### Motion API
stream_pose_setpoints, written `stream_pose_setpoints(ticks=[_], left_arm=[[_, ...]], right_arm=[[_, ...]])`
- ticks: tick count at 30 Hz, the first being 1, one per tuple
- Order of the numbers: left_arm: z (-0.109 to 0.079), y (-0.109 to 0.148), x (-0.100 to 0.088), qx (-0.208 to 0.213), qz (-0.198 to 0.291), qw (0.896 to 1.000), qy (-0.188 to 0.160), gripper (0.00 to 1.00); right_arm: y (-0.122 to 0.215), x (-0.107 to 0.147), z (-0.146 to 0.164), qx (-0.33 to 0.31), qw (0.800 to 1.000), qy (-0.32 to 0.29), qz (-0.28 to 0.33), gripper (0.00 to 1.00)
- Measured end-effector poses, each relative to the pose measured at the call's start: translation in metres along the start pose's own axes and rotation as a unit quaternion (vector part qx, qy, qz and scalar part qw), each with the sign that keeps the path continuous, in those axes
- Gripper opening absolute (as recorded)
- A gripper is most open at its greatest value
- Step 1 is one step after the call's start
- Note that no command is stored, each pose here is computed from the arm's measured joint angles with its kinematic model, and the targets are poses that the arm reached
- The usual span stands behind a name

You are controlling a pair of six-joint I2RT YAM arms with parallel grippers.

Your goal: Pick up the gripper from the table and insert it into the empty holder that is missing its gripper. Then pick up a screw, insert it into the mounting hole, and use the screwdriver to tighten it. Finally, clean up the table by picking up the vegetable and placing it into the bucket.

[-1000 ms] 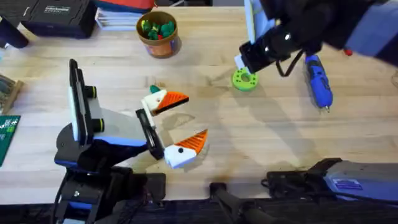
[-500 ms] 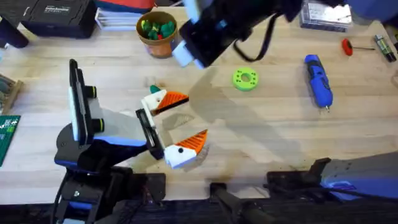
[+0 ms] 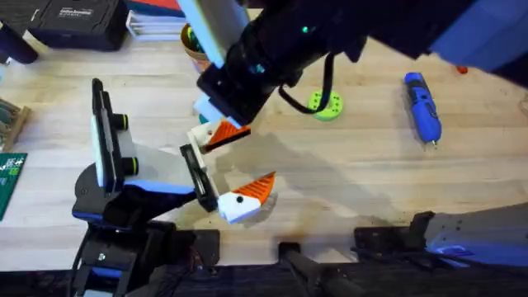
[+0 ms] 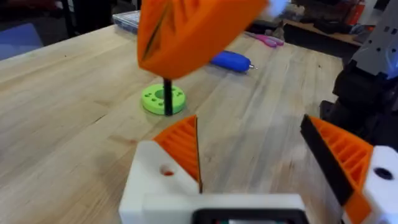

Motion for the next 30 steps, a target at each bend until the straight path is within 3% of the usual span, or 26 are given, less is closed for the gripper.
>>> stream_pose_setpoints(ticks=[11, 30], left_arm=[[0.000, 0.000, 0.000, 0.000, 0.000, 1.000, 0.000, 0.985], [0.000, 0.000, 0.000, 0.000, 0.000, 1.000, 0.000, 0.985]], right_arm=[[-0.025, 0.001, 0.011, -0.015, 0.999, 0.011, 0.029, 0.007], [-0.034, 0.003, 0.008, -0.011, 0.999, 0.010, 0.041, 0.007]])
Point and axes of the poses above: each hand's point on the last joint's axis, 136 mm out from that joint toward the fingers, its own y axis back along the fingers, its own z axis along the line the jaws close on, x = y × z, the point moved 8 cm from there along y, back along the fingers, and after that the axes turned 11 degrees about y, right-handed, at the moved point
